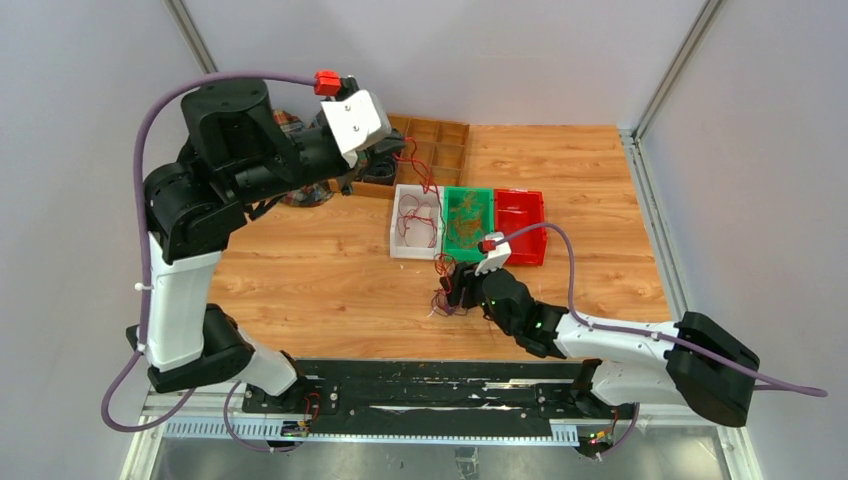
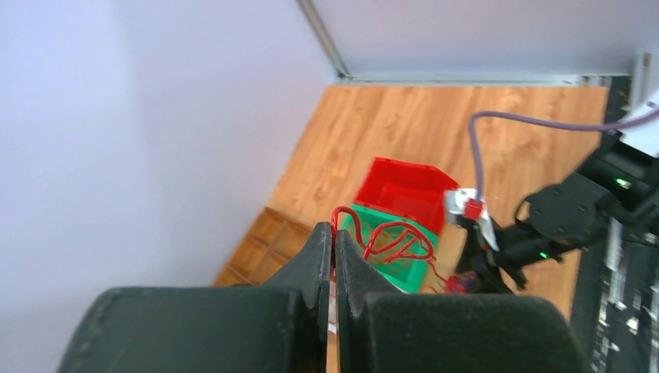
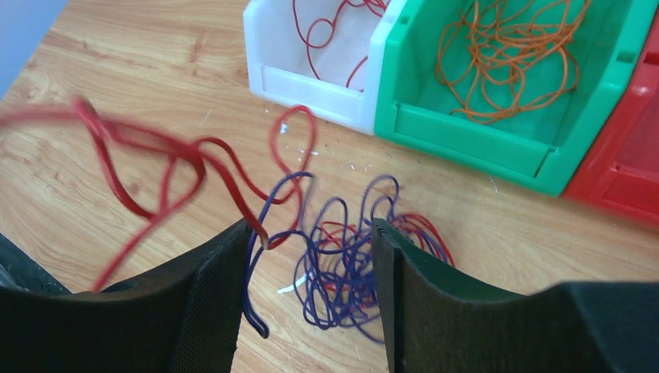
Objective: Untangle the cables
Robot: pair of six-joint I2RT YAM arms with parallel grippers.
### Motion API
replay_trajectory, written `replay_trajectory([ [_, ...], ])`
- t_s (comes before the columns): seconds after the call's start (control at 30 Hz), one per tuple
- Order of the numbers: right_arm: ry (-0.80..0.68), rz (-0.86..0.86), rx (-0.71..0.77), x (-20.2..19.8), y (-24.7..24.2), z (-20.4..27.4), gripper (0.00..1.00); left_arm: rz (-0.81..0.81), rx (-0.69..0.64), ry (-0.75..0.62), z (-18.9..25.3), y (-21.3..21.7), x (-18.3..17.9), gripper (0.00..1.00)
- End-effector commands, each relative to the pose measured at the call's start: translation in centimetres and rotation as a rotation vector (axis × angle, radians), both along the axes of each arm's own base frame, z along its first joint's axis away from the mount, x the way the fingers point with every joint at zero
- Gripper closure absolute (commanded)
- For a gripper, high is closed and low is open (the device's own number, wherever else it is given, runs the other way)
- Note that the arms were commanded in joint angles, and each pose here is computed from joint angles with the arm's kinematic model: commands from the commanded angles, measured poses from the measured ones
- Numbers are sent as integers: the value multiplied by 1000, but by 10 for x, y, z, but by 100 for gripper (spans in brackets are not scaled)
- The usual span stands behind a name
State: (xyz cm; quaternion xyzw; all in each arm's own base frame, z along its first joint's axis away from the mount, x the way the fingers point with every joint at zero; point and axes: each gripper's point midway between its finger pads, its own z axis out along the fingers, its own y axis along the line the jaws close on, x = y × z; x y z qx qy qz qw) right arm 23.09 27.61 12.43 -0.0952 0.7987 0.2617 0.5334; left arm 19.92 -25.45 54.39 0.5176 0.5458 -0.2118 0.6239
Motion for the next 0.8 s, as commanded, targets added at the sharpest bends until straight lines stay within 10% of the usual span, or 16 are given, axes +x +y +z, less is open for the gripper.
replay_trajectory([
  [0.0, 43, -27, -16, -5, -8, -19, 43, 154, -109, -173, 46, 24, 16, 100],
  [0.4, 107, -16, -33, -14, -9, -42, 44, 314, -295, -376, 112, 61, 20, 100],
  [0.6, 118, -12, -34, -17, -12, -46, 60, 377, -402, -475, 147, 80, 16, 100],
  [0.77, 64, 0, -18, -13, -9, -14, 45, 336, -352, -446, 133, 72, 14, 100],
])
